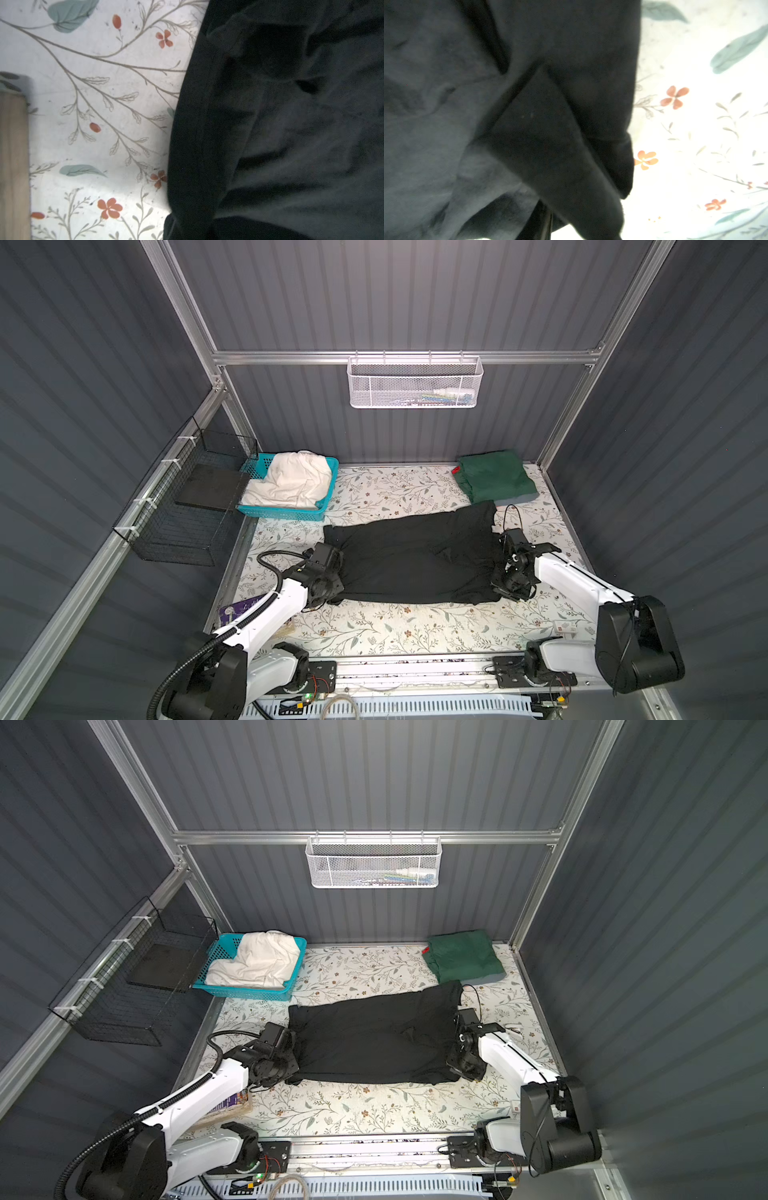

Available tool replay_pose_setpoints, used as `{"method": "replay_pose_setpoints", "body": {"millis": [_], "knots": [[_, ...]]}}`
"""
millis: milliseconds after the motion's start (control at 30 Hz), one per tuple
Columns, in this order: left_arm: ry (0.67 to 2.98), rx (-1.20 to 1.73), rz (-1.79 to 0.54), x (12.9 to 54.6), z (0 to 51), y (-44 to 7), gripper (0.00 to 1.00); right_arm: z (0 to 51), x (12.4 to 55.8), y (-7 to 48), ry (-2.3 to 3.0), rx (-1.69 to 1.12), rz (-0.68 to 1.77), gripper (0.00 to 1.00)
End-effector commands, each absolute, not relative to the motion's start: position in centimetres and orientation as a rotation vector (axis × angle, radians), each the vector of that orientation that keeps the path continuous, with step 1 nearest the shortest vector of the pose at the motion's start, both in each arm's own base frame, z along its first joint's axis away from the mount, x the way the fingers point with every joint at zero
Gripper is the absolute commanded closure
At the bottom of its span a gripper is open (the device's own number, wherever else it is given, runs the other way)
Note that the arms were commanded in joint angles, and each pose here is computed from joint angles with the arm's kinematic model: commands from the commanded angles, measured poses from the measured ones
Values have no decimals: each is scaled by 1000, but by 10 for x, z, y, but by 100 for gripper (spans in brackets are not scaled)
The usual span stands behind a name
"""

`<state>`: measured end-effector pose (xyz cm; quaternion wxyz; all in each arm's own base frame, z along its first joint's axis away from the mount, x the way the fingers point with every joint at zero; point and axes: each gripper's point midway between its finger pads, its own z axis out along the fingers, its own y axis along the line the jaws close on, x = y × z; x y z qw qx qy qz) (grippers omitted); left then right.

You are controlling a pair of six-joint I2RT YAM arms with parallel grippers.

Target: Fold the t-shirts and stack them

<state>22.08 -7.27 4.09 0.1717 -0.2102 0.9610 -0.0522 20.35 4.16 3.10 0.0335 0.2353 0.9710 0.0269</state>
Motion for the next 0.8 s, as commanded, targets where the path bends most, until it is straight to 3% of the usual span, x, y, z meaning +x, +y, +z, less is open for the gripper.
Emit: {"method": "replay_pose_setpoints", "body": {"millis": [0, 267, 767], "knots": [[2737, -565, -99, 220, 47, -69, 100, 38, 205, 30, 2984, 687, -20, 65], [2739, -555, -71, 220, 49, -66, 100, 59, 218, 17, 2894, 727, -56, 58], [2750, -550, -66, 221, 45, -67, 100, 44, 227, 11, 2918, 711, -104, 64]]}}
